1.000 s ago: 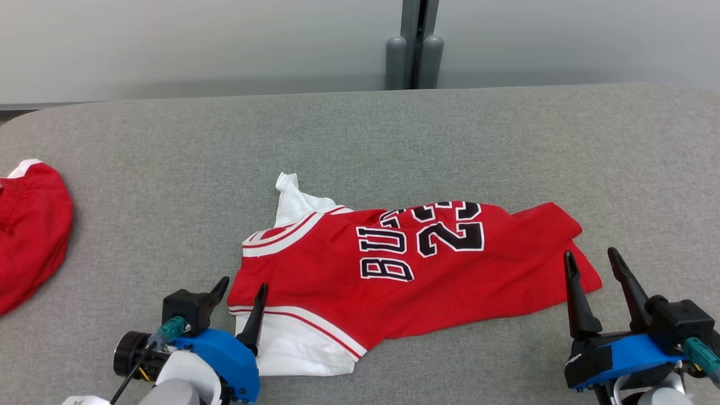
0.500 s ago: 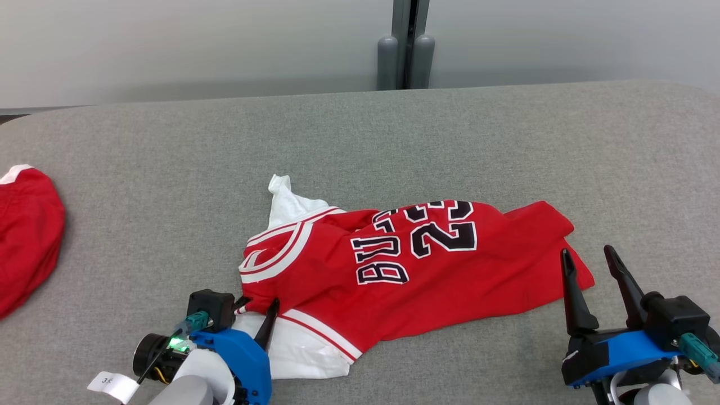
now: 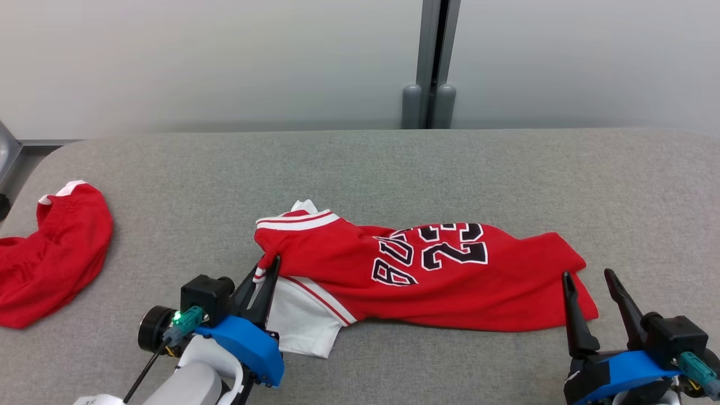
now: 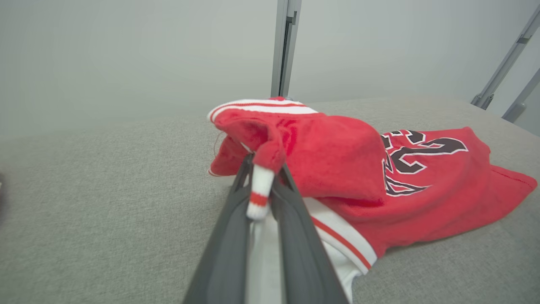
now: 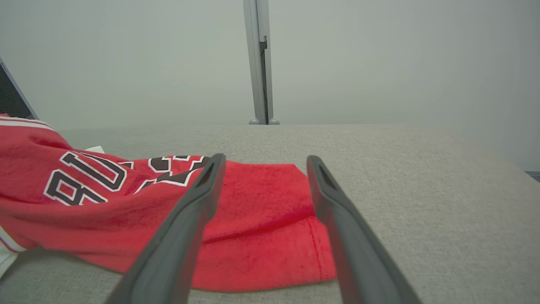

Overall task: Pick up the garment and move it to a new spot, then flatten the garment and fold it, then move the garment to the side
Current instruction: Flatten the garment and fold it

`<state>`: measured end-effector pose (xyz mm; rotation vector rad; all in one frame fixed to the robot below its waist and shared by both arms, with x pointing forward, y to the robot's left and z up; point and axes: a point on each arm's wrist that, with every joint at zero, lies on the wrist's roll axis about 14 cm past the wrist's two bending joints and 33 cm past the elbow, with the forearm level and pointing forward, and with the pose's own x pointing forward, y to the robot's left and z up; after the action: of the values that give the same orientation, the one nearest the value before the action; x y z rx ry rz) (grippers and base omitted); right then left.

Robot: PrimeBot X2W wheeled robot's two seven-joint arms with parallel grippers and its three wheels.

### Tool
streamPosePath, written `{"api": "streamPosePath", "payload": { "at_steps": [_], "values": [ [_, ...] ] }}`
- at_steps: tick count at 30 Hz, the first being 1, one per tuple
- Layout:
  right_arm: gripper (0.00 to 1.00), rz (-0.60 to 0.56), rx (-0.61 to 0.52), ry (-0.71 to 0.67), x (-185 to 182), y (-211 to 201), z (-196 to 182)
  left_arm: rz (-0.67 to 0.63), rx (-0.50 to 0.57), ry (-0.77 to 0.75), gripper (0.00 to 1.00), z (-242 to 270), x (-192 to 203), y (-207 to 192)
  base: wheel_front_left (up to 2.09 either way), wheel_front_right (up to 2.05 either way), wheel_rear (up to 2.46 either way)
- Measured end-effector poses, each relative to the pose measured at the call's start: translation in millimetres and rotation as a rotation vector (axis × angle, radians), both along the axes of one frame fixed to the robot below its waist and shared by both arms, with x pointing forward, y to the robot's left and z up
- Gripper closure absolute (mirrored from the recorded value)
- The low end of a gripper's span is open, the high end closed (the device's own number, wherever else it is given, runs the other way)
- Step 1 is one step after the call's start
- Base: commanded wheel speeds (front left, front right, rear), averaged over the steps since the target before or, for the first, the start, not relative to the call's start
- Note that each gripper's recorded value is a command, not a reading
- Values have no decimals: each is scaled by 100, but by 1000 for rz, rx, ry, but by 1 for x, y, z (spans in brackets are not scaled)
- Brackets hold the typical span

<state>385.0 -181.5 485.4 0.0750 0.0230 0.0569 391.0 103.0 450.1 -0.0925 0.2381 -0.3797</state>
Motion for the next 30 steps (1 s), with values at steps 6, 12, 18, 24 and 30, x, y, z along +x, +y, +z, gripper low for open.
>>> {"api": "streamPosePath", "payload": {
  "at_steps": [6, 12, 18, 24, 30],
  "values": [
    [0, 27, 7, 0, 0, 9, 0, 16, -16, -49, 100, 18, -19, 0, 0, 0, 0],
    [0, 40, 8, 7, 3, 14, -2, 43, -15, -28, 100, 17, -37, 7, 0, 0, 0],
    [0, 45, 8, 23, 5, 16, -7, 56, -7, -36, 100, 22, -31, 11, 0, 0, 0],
    [0, 11, 6, 40, 6, 4, -13, 48, 5, -57, 100, 26, -6, 11, 0, 0, 0],
    [0, -53, -1, 65, 4, -18, -22, 46, 18, -51, 100, 16, 22, 10, 0, 0, 0]
  ]
}}
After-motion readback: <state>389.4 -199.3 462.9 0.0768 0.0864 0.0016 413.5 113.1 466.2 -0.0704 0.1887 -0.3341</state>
